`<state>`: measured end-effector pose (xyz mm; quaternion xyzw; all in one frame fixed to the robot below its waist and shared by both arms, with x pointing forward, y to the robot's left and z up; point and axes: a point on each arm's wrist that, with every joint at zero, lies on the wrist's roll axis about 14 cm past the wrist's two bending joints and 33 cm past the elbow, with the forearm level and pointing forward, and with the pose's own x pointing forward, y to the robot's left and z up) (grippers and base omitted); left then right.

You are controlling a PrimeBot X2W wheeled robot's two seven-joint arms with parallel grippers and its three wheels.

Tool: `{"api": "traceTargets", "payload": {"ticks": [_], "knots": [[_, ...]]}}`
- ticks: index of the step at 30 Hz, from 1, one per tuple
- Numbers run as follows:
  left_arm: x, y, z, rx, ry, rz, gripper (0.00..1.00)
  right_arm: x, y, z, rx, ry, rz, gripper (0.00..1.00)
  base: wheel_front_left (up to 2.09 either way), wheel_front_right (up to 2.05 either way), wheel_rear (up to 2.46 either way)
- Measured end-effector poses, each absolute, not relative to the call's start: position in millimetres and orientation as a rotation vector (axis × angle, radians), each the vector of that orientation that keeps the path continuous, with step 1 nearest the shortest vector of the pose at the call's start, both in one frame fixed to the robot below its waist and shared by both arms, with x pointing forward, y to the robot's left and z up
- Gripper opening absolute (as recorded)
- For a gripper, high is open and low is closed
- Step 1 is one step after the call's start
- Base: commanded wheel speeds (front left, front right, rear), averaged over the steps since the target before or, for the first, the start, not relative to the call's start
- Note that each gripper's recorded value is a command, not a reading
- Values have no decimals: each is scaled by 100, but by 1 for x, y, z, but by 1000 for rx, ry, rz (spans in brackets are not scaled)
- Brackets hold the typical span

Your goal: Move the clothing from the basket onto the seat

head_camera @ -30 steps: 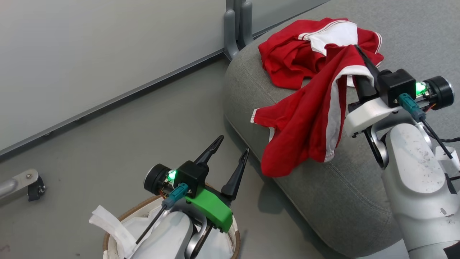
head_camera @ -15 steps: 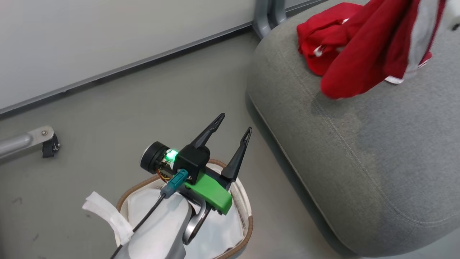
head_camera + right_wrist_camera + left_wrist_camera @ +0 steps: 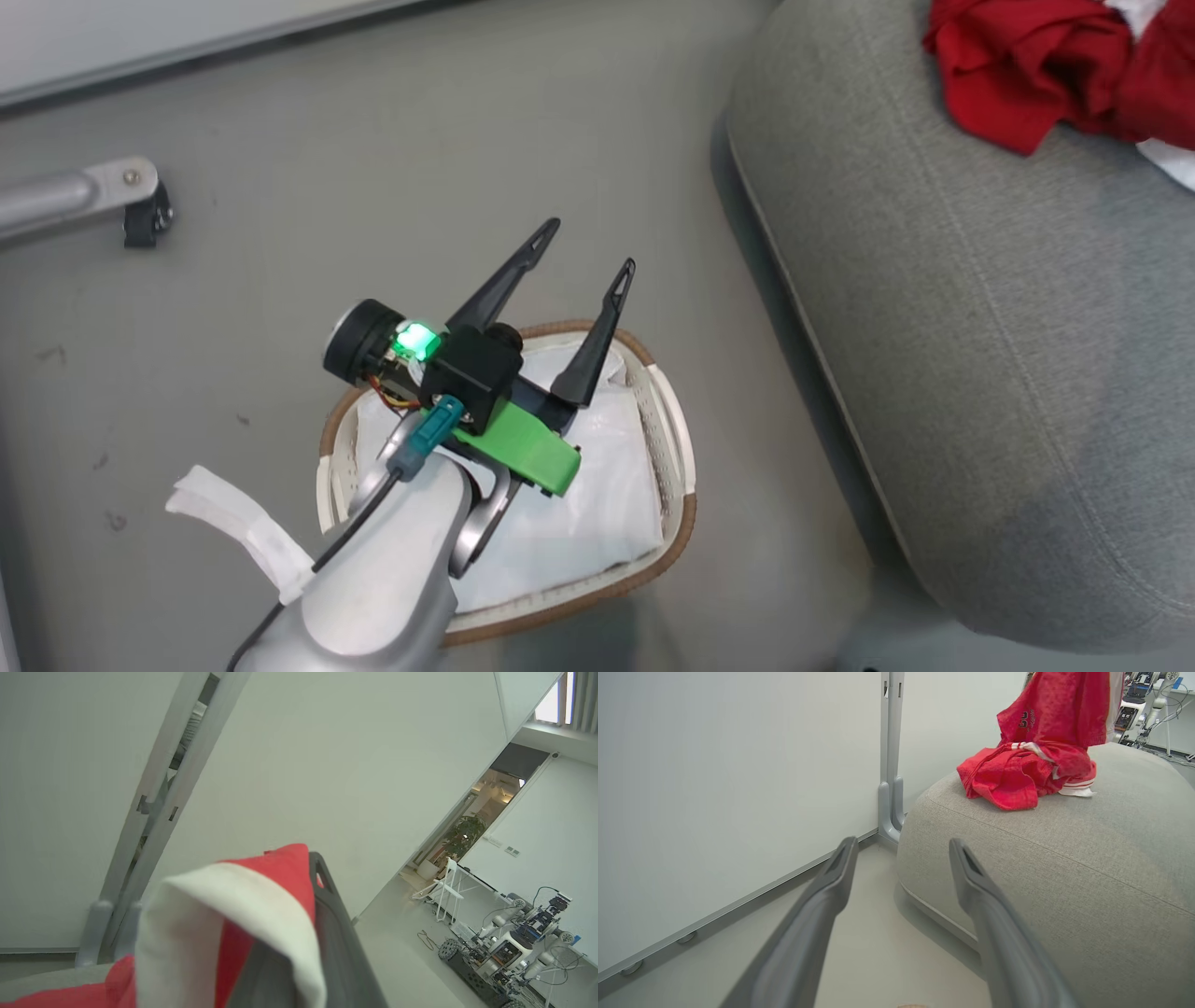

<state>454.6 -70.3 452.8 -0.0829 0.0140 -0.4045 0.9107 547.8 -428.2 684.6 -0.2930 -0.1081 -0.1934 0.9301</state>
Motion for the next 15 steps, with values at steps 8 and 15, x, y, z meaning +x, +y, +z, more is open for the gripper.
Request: {"api": "traceTargets", "payload": {"ticks": [8,15], "knots": [[473,-57,422,-174,66,-796,100,553,-419,513,-446,112,-373,0,0,0,0],[470,-66,409,-185,95,-826,100,528,-412,467,-423,208,-378,0,0,0,0]]}}
